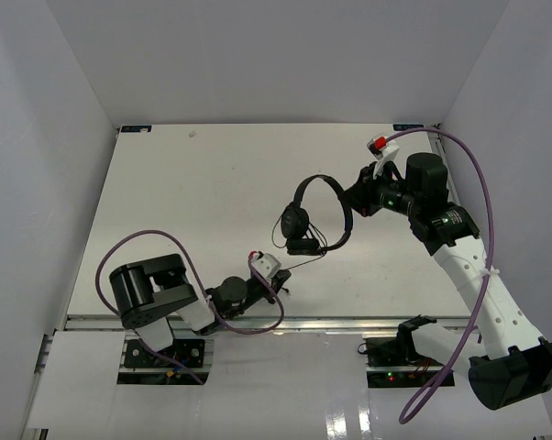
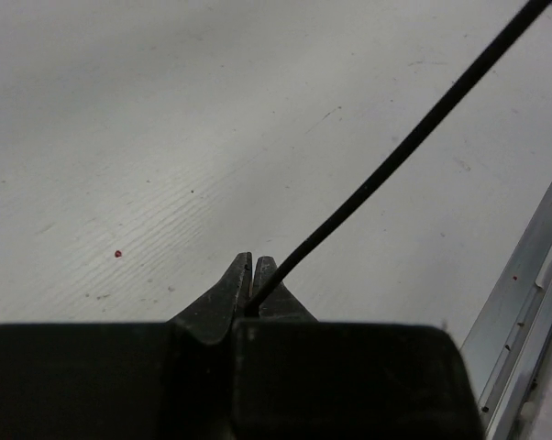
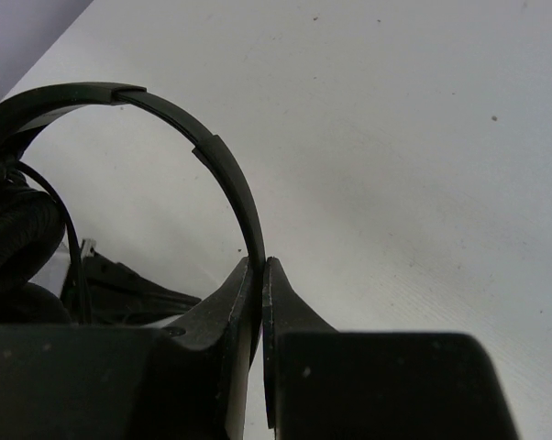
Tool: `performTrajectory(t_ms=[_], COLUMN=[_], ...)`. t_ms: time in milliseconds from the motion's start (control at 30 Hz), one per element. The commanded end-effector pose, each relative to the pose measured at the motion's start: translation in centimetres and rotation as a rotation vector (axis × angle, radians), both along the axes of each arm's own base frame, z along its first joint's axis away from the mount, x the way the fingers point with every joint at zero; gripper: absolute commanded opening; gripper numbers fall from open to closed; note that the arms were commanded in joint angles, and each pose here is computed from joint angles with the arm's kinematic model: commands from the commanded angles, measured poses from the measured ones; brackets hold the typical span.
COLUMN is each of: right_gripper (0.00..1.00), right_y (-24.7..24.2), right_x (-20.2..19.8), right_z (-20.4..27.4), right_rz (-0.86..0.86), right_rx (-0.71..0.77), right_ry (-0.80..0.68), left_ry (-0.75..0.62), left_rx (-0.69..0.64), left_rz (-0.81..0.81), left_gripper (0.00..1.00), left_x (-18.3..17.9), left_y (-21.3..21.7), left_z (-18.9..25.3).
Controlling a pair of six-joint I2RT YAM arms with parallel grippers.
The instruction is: Wrap the headphones
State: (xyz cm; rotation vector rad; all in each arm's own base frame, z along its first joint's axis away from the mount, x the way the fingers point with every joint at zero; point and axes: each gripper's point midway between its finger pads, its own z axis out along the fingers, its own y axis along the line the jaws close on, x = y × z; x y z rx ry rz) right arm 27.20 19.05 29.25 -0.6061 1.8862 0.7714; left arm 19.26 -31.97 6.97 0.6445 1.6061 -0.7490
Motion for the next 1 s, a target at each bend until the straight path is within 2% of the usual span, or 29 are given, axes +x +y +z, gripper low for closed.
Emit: performTrajectory(t_ms=[0, 133, 167, 367, 467, 600, 967], right_gripper=[0.08, 0.08, 0.08, 0.08, 0.08, 0.08, 0.08], right_y=[1.4, 2.2, 2.3, 2.5, 2.3, 1.6, -0.4], right_x=[-2.8, -5.0, -5.3, -6.6, -6.2, -4.9, -1.9], right_z=[2.7, 1.9, 1.6, 0.2, -0.4, -1.9, -6.4], right_rz=[0.231, 0.379, 0.399, 0.472, 0.449, 0.383, 0.277], right_rx=[0.006, 0.002, 0.001, -0.012, -0.049, -0.124, -0.308], right_ry=[-0.147, -0.15, -0.146, -0.133, -0.142, -0.145, -0.188], left_ry=[-0.103, -0.096, -0.08, -0.124, -0.112, -0.025, 0.124], left_rx=[-0.265, -0.181, -0.141, -0.084, -0.044, 0.05, 0.107], left_rz=[-0.029, -0.062, -0.069, -0.147, -0.19, -0.242, -0.336], left_gripper=[0.0, 0.0, 0.0, 0.0, 0.0, 0.0, 0.0], left_x=[0.1, 0.7, 0.9, 1.2, 1.0, 0.1, -2.6], left_y=[0.6, 1.0, 1.2, 1.1, 0.7, 0.6, 1.1], left_z=[8.3, 8.9, 8.3, 11.7, 13.2, 12.9, 11.9])
